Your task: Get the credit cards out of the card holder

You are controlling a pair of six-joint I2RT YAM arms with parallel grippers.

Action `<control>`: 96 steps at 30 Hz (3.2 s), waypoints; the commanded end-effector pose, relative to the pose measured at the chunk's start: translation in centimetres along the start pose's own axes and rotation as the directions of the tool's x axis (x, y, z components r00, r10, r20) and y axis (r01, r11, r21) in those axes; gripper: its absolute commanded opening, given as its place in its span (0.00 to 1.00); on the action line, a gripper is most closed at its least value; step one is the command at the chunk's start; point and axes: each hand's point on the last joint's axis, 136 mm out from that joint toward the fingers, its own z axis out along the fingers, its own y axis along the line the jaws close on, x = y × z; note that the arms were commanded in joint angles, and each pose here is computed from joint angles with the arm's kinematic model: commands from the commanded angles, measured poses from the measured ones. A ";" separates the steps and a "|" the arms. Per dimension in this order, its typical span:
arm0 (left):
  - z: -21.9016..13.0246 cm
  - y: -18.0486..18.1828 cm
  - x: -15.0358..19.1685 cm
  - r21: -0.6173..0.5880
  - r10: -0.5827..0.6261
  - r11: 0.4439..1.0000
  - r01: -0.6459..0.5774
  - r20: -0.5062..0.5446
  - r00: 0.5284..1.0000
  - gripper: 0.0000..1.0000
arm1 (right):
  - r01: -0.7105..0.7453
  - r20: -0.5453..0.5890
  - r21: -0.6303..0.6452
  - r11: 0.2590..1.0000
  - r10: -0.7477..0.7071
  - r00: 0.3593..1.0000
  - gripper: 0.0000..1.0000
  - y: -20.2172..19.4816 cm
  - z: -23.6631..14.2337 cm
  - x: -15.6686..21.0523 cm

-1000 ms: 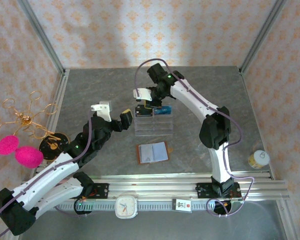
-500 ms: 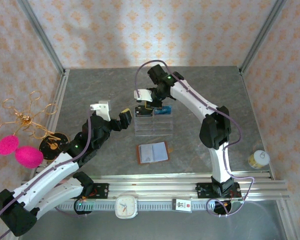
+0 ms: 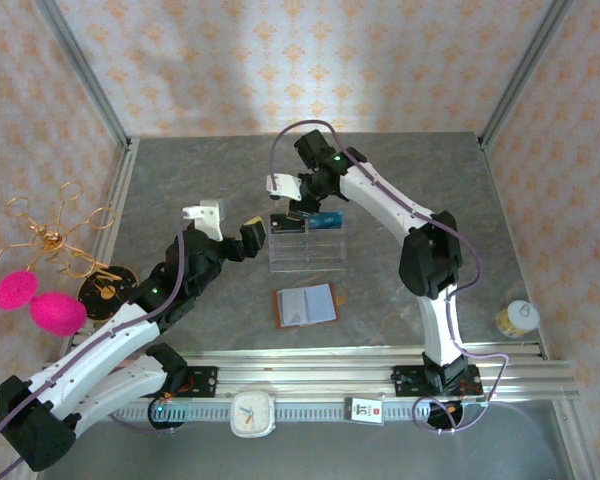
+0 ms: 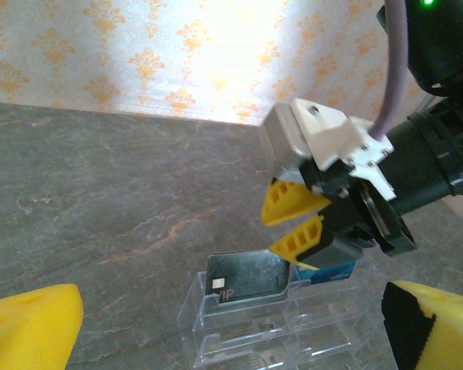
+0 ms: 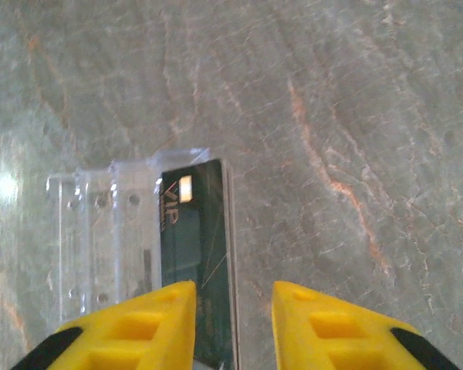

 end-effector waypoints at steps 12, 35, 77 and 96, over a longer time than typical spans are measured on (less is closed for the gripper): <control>-1.3 0.0 0.0 0.088 -0.201 0.977 0.194 0.077 0.977 0.99 | -0.458 0.519 -0.075 0.886 0.427 0.740 0.42 -1.7 -7.8 -9.9; -1.8 1.0 9.5 0.116 -0.340 0.926 0.359 -0.154 0.928 0.86 | -0.809 0.094 0.224 0.544 0.814 0.573 0.44 21.0 5.5 4.6; 0.8 -7.9 23.7 0.204 -0.131 0.911 0.357 -0.679 0.722 0.07 | -0.941 0.422 0.122 0.315 0.842 0.336 0.35 19.4 0.7 4.9; 0.6 -11.3 23.8 0.240 -0.082 0.909 0.340 -0.698 0.711 0.23 | -0.982 0.551 0.079 0.174 0.813 0.189 0.35 18.0 -5.4 8.4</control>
